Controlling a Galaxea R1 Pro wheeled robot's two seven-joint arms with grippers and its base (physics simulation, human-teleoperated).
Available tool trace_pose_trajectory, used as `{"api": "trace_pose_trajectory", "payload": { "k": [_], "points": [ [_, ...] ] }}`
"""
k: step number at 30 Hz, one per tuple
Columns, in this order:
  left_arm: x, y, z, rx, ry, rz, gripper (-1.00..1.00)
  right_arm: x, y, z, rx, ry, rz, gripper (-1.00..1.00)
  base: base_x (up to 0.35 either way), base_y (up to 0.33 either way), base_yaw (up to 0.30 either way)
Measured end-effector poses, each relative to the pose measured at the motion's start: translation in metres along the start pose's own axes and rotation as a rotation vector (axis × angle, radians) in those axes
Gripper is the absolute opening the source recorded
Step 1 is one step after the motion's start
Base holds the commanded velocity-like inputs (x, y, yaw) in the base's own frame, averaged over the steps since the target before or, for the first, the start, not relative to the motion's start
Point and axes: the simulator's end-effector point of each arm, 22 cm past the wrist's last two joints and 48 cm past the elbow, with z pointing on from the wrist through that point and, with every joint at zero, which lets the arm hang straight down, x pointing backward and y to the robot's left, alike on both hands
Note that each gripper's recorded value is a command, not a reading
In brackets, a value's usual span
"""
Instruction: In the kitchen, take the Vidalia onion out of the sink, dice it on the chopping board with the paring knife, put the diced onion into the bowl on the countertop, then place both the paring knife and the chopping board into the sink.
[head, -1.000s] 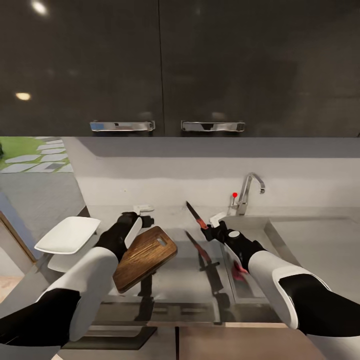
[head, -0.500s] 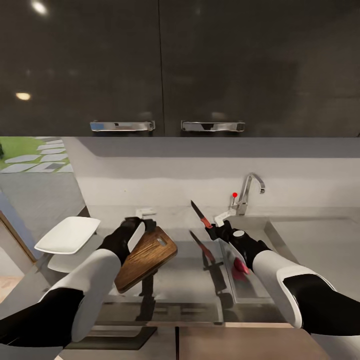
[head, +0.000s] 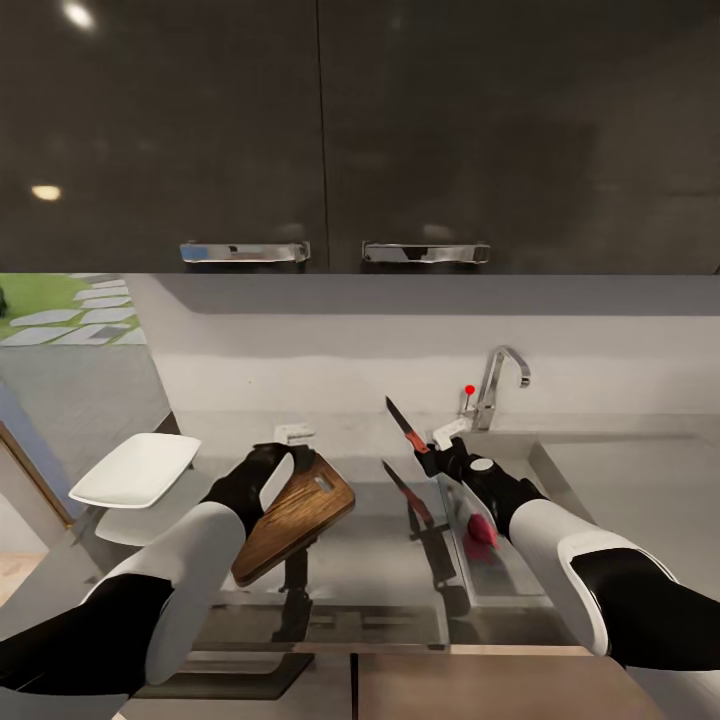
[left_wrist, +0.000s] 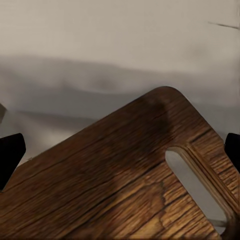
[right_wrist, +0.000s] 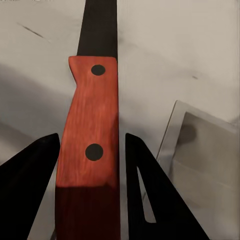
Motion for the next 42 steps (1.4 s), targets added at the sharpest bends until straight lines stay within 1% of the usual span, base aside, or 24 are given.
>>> {"api": "trace_pose_trajectory", "payload": {
  "k": [3,6,9,12,14,30,42],
  "points": [
    [0.003,-0.004,0.0,0.006,0.004,0.002,1.0,-0.001,0.0,0.0,0.0,-0.001,0.0,-1.0,0.0,0.0,0.0],
    [0.003,-0.011,0.0,0.028,0.004,0.004,1.0,-0.001,0.0,0.0,0.0,-0.001,0.0,-1.0,0.0,0.0,0.0],
    [0.003,-0.024,-0.001,0.087,0.004,0.004,1.0,-0.001,0.0,0.0,0.001,-0.002,0.0,-1.0,0.0,0.0,0.0],
    [0.003,-0.031,-0.002,0.116,0.004,0.004,1.0,-0.001,0.0,0.0,0.001,-0.002,0.0,-1.0,0.0,0.0,0.0],
    [0.003,-0.032,-0.002,0.123,0.004,0.004,1.0,-0.001,0.0,0.0,0.001,-0.002,0.0,-1.0,0.0,0.0,0.0],
    [0.003,-0.032,-0.002,0.122,0.001,0.004,1.0,-0.001,0.001,0.0,0.0,0.0,0.0,-1.0,0.0,-0.008,0.0],
    [0.003,-0.032,-0.002,0.122,0.002,0.004,1.0,-0.001,0.002,0.0,-0.002,0.0,0.0,-1.0,0.0,-0.231,0.0]
  ]
}}
